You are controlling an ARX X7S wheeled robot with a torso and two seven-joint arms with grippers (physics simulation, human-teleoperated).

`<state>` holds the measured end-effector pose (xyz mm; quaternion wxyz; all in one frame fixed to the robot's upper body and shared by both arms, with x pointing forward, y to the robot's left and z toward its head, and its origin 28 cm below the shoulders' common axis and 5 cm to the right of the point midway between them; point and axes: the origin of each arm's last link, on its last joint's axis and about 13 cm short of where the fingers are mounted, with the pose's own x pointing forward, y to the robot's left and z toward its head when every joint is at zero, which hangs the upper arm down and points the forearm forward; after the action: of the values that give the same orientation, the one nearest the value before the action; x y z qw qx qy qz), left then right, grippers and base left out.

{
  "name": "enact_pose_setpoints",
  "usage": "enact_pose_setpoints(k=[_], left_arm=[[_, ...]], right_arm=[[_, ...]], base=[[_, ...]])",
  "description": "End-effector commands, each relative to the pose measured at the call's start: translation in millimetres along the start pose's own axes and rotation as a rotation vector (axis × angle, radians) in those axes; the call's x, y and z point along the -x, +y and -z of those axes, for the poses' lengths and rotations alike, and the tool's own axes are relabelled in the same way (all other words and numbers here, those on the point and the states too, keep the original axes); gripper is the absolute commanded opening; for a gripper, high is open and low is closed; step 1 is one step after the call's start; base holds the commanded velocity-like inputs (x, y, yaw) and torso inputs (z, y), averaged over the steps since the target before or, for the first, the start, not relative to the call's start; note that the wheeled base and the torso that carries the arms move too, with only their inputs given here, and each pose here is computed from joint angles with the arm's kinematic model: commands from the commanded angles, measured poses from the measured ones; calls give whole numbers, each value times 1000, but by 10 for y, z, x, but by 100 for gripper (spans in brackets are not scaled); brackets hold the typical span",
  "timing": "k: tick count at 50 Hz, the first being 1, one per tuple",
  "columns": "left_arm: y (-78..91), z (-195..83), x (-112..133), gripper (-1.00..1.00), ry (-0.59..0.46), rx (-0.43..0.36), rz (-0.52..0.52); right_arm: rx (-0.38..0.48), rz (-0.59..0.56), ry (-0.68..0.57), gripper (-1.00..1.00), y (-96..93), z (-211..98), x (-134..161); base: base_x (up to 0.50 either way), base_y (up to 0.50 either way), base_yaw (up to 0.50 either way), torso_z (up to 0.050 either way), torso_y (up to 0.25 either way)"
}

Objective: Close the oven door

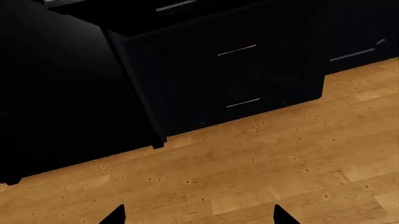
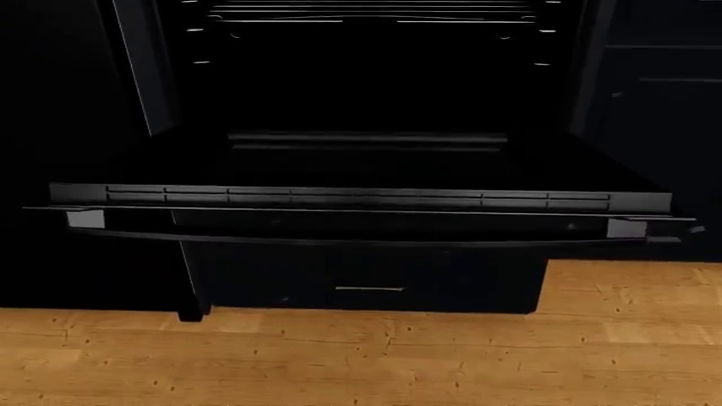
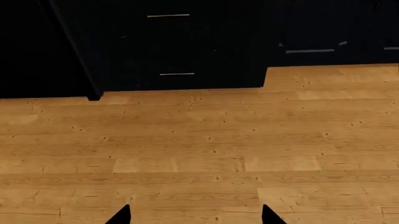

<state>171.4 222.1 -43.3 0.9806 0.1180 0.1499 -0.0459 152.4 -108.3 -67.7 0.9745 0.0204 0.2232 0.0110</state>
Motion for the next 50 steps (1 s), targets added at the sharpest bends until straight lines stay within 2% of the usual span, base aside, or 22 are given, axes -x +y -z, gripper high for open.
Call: enact_pose_setpoints(k=[1, 5, 6, 8, 30, 31, 32, 34, 36, 37, 39, 40, 41, 50], left_arm=[[10, 9, 18, 100, 22, -12, 5], [4, 14, 21, 100, 19, -14, 6], [-18, 100, -1, 100, 19, -13, 6], [2, 12, 26, 100, 17, -15, 6], [7, 0, 24, 100, 9, -14, 5], [3, 22, 15, 100, 10, -16, 4], [-30, 159, -24, 100, 11, -14, 4], [9, 13, 20, 100, 11, -11, 5], [9, 9, 23, 100, 10, -16, 5], [7, 4, 24, 100, 27, 7, 25], [7, 1, 29, 100, 16, -10, 14], [-16, 115, -8, 100, 18, -2, 15], [15, 10, 15, 100, 13, -8, 8], [6, 15, 13, 100, 13, -13, 5]], right_arm=[[-7, 3, 15, 100, -14, 28, 23], [-6, 3, 19, 100, -17, 45, 18], [-4, 4, 17, 100, -18, 44, 20], [-4, 3, 12, 100, -19, 34, 29], [6, 4, 9, 100, -17, 38, 28], [7, 2, 11, 100, -15, 43, 27], [7, 3, 8, 100, -17, 36, 32], [8, 5, 5, 100, -19, 27, 39], [10, 4, 8, 100, -19, 44, 43], [8, 6, 10, 100, -22, 49, 37], [9, 6, 9, 100, -20, 40, 40], [11, 5, 6, 100, -18, 33, 48], [10, 6, 5, 100, -21, 33, 46], [12, 6, 5, 100, -20, 36, 39]], base=[[0, 0, 0, -50, 0], [0, 0, 0, -50, 0], [0, 0, 0, -50, 0], [0, 0, 0, -50, 0], [0, 0, 0, -50, 0], [0, 0, 0, -50, 0], [0, 0, 0, -50, 0], [0, 0, 0, -50, 0], [0, 0, 0, -50, 0], [0, 0, 0, -50, 0], [0, 0, 0, -50, 0], [0, 0, 0, -50, 0], [0, 0, 0, -50, 0], [0, 0, 0, -50, 0]])
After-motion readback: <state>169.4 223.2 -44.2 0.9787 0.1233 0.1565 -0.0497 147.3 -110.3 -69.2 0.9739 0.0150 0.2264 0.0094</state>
